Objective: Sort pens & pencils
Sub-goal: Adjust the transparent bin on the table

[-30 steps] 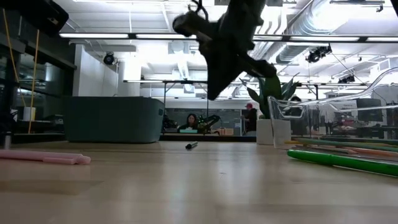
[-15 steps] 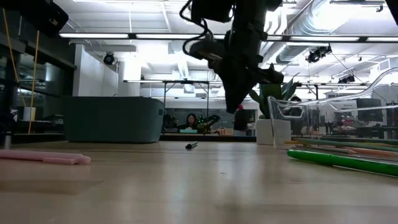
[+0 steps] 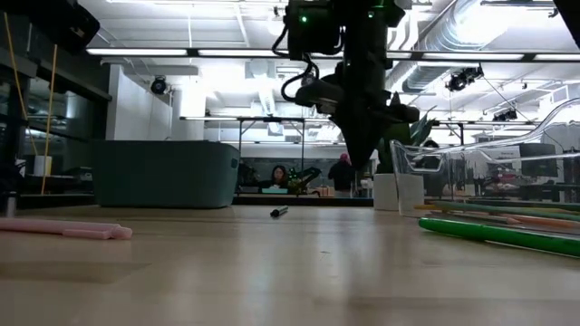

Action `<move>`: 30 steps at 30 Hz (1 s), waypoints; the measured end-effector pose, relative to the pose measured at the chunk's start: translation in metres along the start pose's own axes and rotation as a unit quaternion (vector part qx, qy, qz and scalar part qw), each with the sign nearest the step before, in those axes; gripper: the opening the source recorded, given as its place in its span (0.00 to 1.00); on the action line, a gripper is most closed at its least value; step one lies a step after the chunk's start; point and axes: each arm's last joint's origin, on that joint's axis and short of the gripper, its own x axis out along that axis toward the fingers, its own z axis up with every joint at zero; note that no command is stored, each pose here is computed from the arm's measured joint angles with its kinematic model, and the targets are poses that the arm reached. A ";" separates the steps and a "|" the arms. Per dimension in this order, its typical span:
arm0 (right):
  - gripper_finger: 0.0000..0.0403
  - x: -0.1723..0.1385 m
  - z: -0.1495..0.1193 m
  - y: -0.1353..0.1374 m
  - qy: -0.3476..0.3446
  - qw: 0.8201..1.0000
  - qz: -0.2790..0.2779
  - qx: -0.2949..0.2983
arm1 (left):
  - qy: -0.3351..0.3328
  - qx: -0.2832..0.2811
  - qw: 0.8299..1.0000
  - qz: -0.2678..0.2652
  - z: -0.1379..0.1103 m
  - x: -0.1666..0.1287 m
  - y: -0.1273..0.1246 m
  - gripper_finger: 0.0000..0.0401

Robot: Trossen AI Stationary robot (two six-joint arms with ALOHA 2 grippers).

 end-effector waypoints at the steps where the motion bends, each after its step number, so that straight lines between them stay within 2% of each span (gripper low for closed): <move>1: 0.00 0.000 0.001 -0.002 0.003 1.000 -0.005 0.000 | 0.000 0.000 1.000 0.000 0.000 0.000 0.000 0.21; 17: 0.00 0.000 0.009 -0.024 0.042 0.997 -0.061 0.005 | -0.001 0.001 1.000 0.004 0.000 0.000 0.000 0.21; 30: 0.00 0.022 0.000 -0.037 0.075 0.994 -0.073 0.035 | -0.001 0.001 1.000 0.003 0.000 0.000 0.000 0.21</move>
